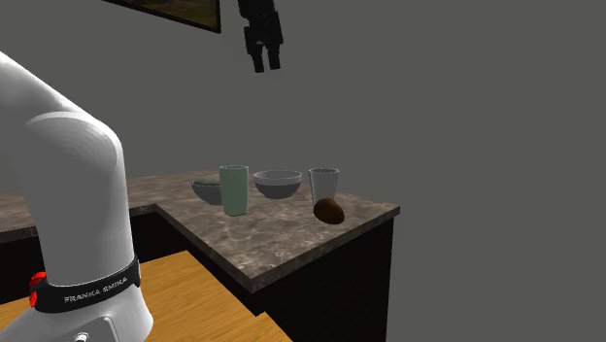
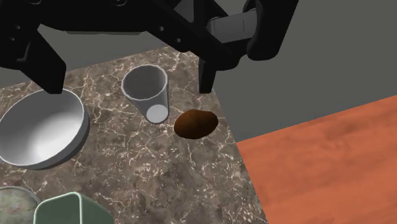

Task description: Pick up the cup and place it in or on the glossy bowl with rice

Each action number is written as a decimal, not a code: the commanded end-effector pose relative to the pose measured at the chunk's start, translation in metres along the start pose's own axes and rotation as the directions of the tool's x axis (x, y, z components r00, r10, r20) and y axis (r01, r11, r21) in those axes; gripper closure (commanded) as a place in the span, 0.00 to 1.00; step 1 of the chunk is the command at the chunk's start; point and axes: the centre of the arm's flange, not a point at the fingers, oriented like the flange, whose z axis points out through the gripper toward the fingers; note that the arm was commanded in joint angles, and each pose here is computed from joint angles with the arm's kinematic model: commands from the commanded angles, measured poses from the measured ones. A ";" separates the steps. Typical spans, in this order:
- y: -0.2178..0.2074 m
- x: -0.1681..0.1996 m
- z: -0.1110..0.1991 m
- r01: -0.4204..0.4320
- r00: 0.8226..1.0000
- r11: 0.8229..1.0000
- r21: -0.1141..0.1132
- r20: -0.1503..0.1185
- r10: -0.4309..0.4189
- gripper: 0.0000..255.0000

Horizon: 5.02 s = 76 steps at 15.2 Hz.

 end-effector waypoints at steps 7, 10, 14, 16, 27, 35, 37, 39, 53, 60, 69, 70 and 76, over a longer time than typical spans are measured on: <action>0.002 0.049 0.067 -0.003 0.999 1.000 0.007 0.046 0.003 0.00; 0.002 0.073 0.101 -0.005 0.998 1.000 0.010 0.068 0.004 0.00; 0.003 0.103 0.148 -0.007 0.995 1.000 0.015 0.099 0.006 0.00; 0.004 0.118 0.172 -0.008 0.993 1.000 0.017 0.114 0.006 0.00; 0.005 0.188 0.300 -0.015 0.981 0.999 0.029 0.193 0.010 0.00; 0.004 0.181 0.339 -0.015 0.981 0.999 0.029 0.193 0.010 0.00; 0.004 0.181 0.339 -0.015 0.981 0.999 0.029 0.193 0.010 0.00; 0.004 0.181 0.339 -0.015 0.981 0.999 0.029 0.193 0.010 0.00; 0.003 0.182 0.334 -0.015 0.981 0.999 0.029 0.193 0.010 1.00; -0.001 0.189 0.298 -0.015 0.981 0.999 0.029 0.193 0.010 1.00; -0.007 0.199 0.252 -0.015 0.981 0.999 0.029 0.193 0.010 1.00; -0.007 0.200 0.247 -0.015 0.981 0.999 0.029 0.193 0.010 1.00; -0.011 0.207 0.216 -0.015 0.981 0.999 0.029 0.193 0.010 1.00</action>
